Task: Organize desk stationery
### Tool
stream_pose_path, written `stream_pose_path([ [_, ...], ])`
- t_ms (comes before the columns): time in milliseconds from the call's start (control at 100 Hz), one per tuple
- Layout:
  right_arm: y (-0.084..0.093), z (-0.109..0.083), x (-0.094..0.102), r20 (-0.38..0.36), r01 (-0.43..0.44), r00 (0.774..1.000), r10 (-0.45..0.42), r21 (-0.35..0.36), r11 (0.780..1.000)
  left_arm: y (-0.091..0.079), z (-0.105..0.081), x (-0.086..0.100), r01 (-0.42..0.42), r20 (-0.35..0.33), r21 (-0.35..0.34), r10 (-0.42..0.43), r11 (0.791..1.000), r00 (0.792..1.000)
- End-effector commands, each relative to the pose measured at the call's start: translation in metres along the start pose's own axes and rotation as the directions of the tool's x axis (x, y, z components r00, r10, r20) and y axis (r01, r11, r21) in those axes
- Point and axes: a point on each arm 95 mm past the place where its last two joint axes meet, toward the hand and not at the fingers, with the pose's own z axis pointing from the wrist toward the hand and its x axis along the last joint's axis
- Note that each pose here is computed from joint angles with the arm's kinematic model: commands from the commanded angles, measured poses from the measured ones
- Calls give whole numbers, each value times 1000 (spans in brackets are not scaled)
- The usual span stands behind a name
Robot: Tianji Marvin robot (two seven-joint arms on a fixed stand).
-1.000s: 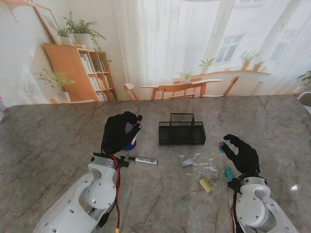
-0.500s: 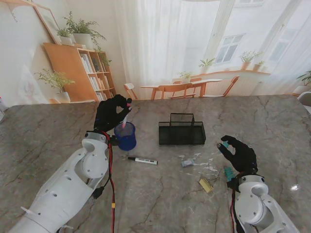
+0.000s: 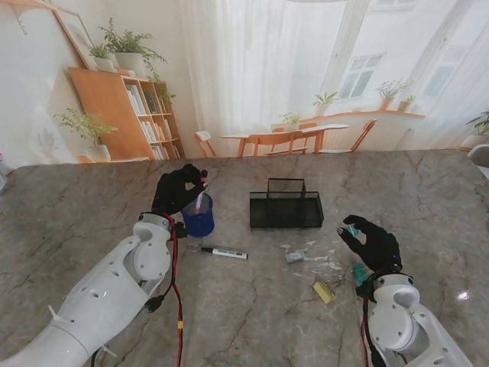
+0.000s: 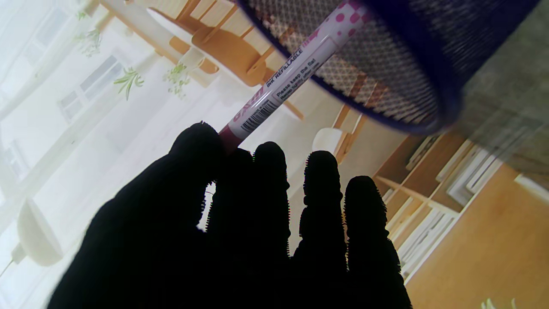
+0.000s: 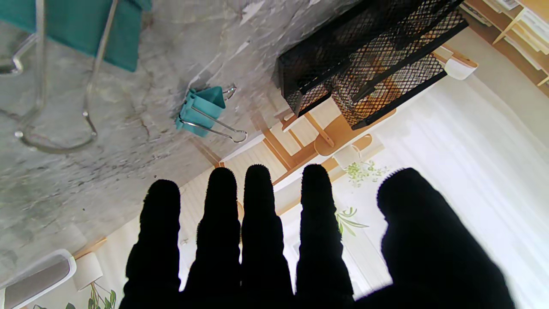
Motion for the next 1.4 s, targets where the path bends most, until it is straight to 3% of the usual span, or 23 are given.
stream_pose_path([
  [0,-3,0,-1,3,-1,1000,1,24,1000,10,-6,-6,4,22,-30,-3,1000,1000],
  [230,-5,2,-1,2,-6,1000,6,38,999,16,-13,-13,-8,48,-70,12,998,999],
  [520,-6,2,0,5,-10,1000,10,45,999,15,-18,-16,-34,29,-96,37,995,999],
  [840,-6,3,1,7,-15,1000,14,43,999,5,-22,-11,-80,-26,-109,77,991,997],
  [1000,-6,3,1,6,-18,1000,18,40,999,-6,-27,1,-120,-94,-84,112,989,989],
  [1130,-6,3,0,3,-23,1000,23,39,999,-14,-35,16,-176,-194,-62,161,982,968],
  [1390,-6,3,2,-5,-44,999,44,38,998,-16,-61,48,-298,-408,-47,254,953,877],
])
